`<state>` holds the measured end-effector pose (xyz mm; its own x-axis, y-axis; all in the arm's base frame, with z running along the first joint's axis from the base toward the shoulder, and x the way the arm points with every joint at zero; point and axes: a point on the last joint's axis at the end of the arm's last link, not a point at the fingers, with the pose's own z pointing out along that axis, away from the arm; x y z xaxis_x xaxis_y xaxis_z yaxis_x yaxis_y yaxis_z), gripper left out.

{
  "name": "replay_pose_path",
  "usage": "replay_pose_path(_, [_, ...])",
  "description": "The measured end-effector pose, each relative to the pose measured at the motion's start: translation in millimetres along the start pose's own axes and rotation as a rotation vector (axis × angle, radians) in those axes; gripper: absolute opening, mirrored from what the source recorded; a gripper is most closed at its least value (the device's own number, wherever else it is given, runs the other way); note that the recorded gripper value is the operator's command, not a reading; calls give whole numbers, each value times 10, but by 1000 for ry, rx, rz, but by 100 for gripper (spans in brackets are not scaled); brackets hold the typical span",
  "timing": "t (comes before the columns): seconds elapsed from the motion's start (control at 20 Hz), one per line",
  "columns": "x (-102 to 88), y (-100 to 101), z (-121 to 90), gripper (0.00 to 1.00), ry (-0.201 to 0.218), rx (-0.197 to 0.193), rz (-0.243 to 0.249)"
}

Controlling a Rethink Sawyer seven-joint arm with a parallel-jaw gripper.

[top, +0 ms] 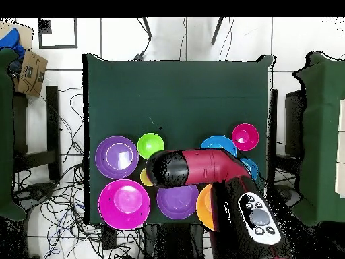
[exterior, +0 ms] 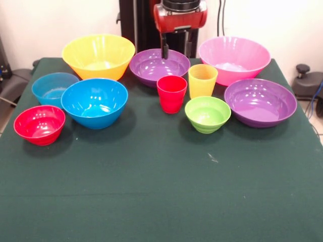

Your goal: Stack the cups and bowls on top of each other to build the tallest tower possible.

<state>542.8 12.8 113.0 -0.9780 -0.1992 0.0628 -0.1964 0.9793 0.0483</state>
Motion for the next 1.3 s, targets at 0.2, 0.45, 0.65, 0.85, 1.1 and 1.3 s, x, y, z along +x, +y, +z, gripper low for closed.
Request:
replay_pose_path(0.2, [-13,-127,36,100,20,9,0])
replay_pose_path(0.45, [-8,-267,66,100,22,16,7])
replay_pose_path(0.65, [33,-356,99,100,27,19,12])
replay_pose_path(0.85, [127,-495,178,100,39,27,11])
replay_pose_path(1.1, [195,-550,252,100,51,32,-1])
replay_pose_path(1.3, [220,-545,297,100,58,32,-10])
